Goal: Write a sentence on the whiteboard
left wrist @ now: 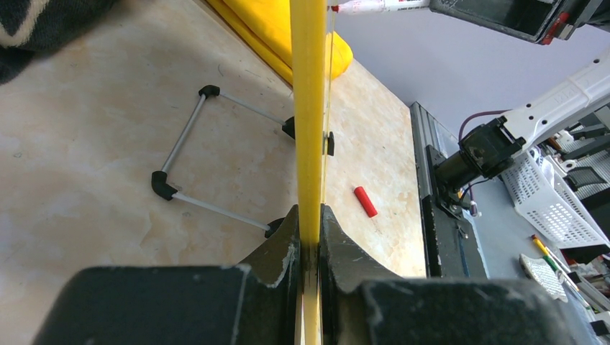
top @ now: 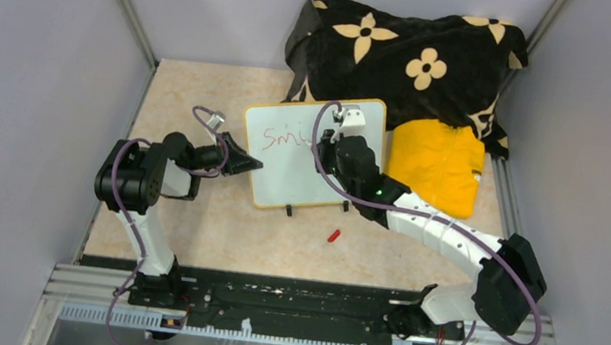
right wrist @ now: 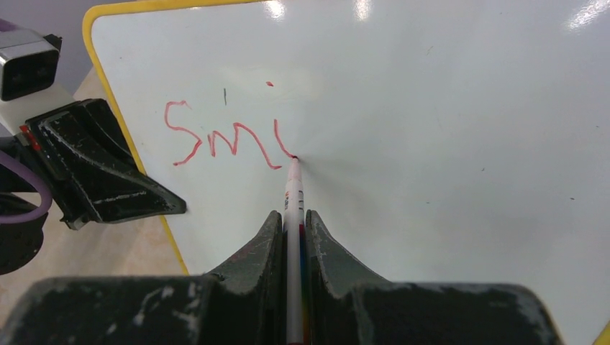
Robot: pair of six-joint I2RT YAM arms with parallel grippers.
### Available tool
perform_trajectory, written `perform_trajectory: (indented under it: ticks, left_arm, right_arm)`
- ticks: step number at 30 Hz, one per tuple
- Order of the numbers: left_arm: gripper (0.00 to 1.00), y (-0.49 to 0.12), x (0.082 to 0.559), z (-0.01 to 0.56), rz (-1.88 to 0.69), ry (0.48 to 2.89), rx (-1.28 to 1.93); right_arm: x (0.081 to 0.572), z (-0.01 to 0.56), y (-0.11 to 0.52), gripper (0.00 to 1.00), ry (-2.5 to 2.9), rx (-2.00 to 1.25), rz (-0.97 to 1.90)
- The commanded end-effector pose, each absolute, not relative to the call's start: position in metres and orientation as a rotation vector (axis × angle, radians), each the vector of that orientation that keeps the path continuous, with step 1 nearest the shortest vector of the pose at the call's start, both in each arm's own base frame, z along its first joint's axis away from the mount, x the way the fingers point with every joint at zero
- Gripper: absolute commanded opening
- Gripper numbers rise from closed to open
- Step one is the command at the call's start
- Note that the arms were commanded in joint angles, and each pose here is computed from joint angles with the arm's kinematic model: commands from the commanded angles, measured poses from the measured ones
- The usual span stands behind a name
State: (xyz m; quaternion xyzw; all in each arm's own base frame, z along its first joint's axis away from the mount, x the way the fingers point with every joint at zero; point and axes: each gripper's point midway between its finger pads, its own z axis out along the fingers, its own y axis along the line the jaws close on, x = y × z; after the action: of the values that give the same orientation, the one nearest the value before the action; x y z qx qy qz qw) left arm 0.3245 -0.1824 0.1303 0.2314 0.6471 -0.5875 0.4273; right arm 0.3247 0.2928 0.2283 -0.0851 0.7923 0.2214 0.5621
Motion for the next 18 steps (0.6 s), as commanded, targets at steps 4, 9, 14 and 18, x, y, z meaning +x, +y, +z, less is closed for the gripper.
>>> perform_trajectory:
  ticks: [4, 9, 14, 18]
  left_arm:
    - [0.00, -0.183, 0.329, 0.127, -1.435, 1.606, 0.602]
    - [0.00, -0.183, 0.329, 0.128, -1.433, 1.605, 0.603]
    - [0.00, -0.183, 0.329, 0.127, -1.436, 1.608, 0.601]
    - [0.00, -0.183, 0.329, 0.127, -1.435, 1.608, 0.600]
  right_arm:
    - [0.331, 0.298, 0.277, 0.00, 1.717, -0.126, 0.545]
    - [0.340, 0.313, 0.276, 0.00, 1.684, -0.112, 0.544]
    - [0.347, 0.326, 0.279, 0.00, 1.651, -0.110, 0.546]
    - [0.356, 0.333, 0.282, 0.00, 1.641, -0.106, 0.547]
